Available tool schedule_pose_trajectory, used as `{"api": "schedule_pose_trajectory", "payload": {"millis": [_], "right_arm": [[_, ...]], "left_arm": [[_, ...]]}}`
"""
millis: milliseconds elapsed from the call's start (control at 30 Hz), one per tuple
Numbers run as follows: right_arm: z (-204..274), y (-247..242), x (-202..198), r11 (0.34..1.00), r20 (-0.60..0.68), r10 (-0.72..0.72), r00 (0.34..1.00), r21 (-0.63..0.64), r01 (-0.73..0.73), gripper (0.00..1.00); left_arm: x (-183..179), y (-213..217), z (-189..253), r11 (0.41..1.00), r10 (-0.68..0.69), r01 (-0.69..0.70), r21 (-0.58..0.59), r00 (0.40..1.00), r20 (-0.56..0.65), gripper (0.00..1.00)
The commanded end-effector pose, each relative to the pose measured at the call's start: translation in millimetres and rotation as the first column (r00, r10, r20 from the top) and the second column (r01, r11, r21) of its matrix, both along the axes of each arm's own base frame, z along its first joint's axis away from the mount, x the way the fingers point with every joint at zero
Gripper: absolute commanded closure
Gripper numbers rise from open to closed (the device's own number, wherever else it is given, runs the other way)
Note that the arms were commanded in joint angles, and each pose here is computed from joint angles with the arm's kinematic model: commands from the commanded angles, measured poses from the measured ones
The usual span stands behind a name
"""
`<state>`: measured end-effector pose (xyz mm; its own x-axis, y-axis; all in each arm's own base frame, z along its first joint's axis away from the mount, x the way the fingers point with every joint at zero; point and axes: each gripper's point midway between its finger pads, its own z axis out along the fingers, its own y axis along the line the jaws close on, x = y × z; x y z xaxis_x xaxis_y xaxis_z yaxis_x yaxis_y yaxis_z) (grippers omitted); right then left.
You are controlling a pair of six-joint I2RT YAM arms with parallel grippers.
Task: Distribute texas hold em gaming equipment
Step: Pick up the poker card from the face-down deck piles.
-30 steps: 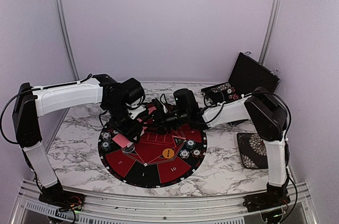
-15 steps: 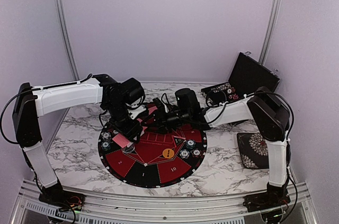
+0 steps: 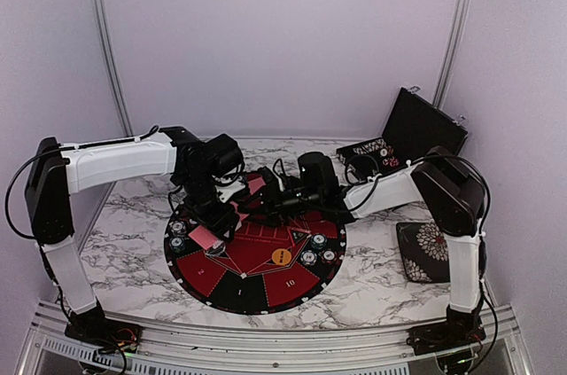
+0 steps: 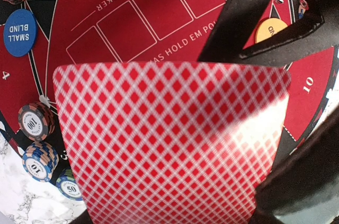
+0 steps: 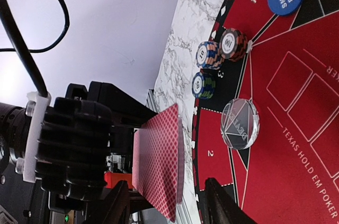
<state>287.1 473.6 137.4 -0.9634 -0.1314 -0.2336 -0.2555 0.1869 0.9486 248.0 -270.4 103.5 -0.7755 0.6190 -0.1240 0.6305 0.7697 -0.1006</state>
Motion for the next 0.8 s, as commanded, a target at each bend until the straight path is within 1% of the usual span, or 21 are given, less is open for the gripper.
{"api": "schedule_pose_trajectory", "payload": {"millis": [0,100,233,767], "right_arm": [[24.8,-1.6,0.3,0.998,0.031,0.008,0.999,0.066,-0.01,0.54],[22.0,-2.6,0.6,0.998,0.023,0.008,1.0,0.069,-0.009,0.55],[19.9,-3.2,0.1,0.997,0.012,0.011,1.0,0.077,-0.011,0.6],[7.7,-3.3,-1.7,0.998,-0.016,0.016,1.0,0.067,-0.015,0.72]], "left_arm": [[-0.1,-0.9,0.9,1.0,-0.003,0.003,-0.003,1.0,-0.023,0.53],[0.2,-0.5,-0.3,1.0,0.0,0.0,-0.001,1.0,-0.028,0.53],[1.3,0.1,-1.5,1.0,0.003,-0.003,0.004,1.0,-0.029,0.53],[6.8,1.3,0.6,1.0,0.013,-0.013,-0.001,1.0,-0.024,0.53]]}}
